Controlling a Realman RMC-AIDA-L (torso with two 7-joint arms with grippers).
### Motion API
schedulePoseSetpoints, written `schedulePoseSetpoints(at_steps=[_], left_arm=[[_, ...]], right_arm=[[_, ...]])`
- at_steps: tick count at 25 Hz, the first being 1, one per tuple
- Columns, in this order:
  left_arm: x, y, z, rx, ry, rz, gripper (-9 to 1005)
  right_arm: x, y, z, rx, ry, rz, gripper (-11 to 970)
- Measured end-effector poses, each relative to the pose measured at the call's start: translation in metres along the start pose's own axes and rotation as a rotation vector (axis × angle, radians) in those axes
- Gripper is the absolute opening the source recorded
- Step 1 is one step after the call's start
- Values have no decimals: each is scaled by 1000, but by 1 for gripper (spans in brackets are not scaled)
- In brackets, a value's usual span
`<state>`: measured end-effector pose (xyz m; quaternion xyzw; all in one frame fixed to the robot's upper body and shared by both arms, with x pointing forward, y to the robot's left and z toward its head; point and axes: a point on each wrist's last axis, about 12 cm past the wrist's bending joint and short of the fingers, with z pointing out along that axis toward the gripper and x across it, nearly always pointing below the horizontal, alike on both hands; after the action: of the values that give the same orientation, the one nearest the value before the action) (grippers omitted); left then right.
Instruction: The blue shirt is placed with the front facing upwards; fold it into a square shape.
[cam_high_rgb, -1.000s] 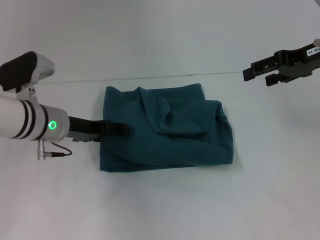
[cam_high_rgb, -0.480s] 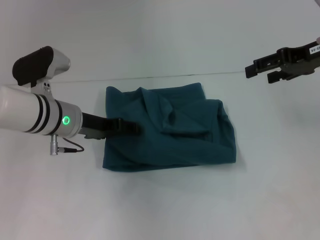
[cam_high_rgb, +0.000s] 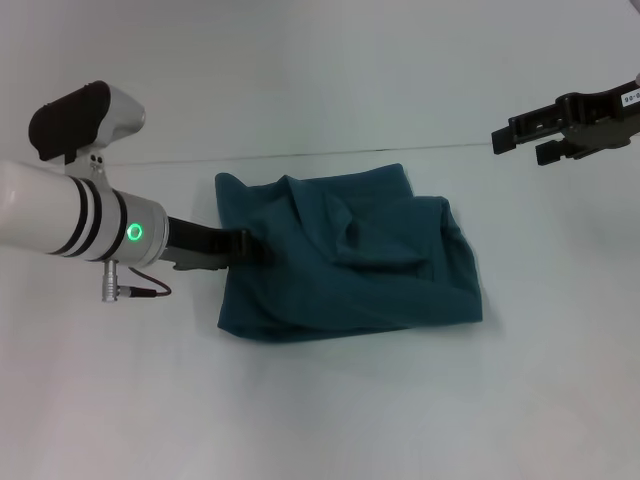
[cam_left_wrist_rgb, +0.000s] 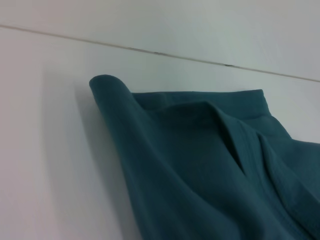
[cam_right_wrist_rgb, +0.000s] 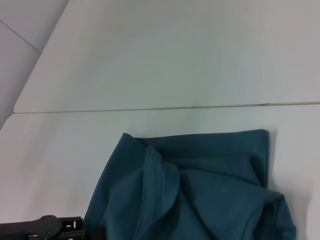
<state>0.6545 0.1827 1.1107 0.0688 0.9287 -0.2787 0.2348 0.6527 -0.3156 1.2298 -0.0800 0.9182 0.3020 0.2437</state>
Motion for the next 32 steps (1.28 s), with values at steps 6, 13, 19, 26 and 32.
schedulePoseSetpoints(at_steps=[6, 13, 19, 26, 32], left_arm=[[-1, -2, 0, 5, 0, 6, 319], [-3, -7, 0, 20, 7, 23, 161], [-4, -12, -18, 119, -8, 32, 142], [-4, -10, -42, 188, -13, 16, 134], [-7, -16, -55, 223, 3, 59, 133]], right_arm=[[0, 0, 0, 0, -1, 0, 885], [1, -1, 0, 1, -1, -2, 885], [3, -6, -3, 10, -10, 7, 885], [7, -12, -8, -1, -24, 17, 885], [16, -20, -11, 3, -16, 23, 885]])
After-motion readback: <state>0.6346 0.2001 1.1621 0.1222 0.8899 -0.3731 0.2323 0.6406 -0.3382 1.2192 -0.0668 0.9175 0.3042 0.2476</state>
